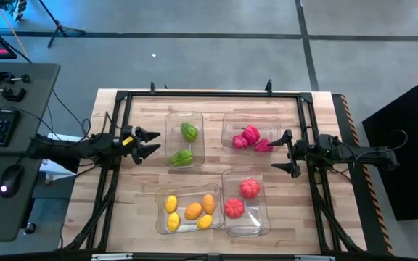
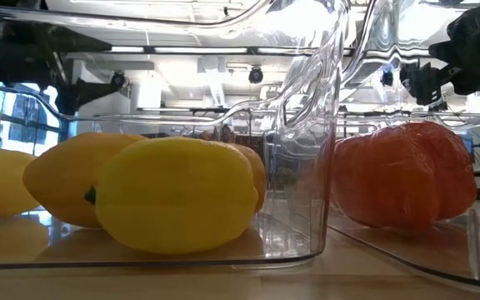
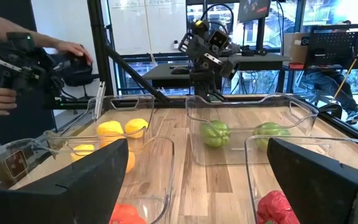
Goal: Sort produce into baskets
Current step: Return to Home Position
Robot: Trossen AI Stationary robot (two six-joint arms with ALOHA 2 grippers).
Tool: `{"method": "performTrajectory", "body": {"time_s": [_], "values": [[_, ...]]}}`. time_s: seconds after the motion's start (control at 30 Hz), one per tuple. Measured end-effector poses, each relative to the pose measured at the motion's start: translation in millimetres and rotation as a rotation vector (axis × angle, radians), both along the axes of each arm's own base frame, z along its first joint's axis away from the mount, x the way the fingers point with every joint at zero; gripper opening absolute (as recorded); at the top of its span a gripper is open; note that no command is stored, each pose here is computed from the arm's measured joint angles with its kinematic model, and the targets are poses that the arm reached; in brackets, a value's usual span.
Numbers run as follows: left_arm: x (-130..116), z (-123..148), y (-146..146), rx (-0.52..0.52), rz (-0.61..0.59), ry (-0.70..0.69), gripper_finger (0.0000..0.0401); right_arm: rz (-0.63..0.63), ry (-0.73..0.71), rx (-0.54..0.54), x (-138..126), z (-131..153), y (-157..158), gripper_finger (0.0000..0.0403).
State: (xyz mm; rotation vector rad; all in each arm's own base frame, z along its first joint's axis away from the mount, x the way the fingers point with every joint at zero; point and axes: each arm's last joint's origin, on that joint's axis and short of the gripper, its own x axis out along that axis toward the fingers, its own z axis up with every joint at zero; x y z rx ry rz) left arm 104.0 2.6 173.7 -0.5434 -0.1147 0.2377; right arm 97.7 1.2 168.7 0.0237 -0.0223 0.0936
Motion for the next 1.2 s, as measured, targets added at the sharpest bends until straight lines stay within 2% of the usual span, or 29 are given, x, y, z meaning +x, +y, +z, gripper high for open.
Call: {"method": "performTrajectory", "body": {"time_s": [0.1,0.27,0.4,0.7,0.83,1.2], "values": [[-7.3,1.8,1.7,0.065,0.007,-0.021,0.0351,0.0,0.0,0.0,0.0,0.1,0.0,0.0376],[-7.8,1.8,3.2,0.191,-0.051,-0.001,0.0351,-0.002,0.001,0.0,0.1,0.0,0.0,0.0376],[-7.4,-3.8,5.8,0.214,-0.086,0.06,0.0351,-0.002,0.001,0.0,0.1,-0.1,-0.1,0.0376],[-7.4,-5.1,6.6,0.354,-0.127,0.093,0.0351,-0.003,0.001,0.0,0.1,-0.1,-0.1,0.0376],[-7.4,-5.1,6.2,0.366,-0.131,0.094,0.0351,-0.003,0.001,0.0,0.1,-0.1,-0.1,0.0376],[-7.4,-4.9,6.3,0.283,-0.131,0.078,0.0351,-0.003,0.001,0.0,0.1,-0.1,-0.1,0.0376]]}}
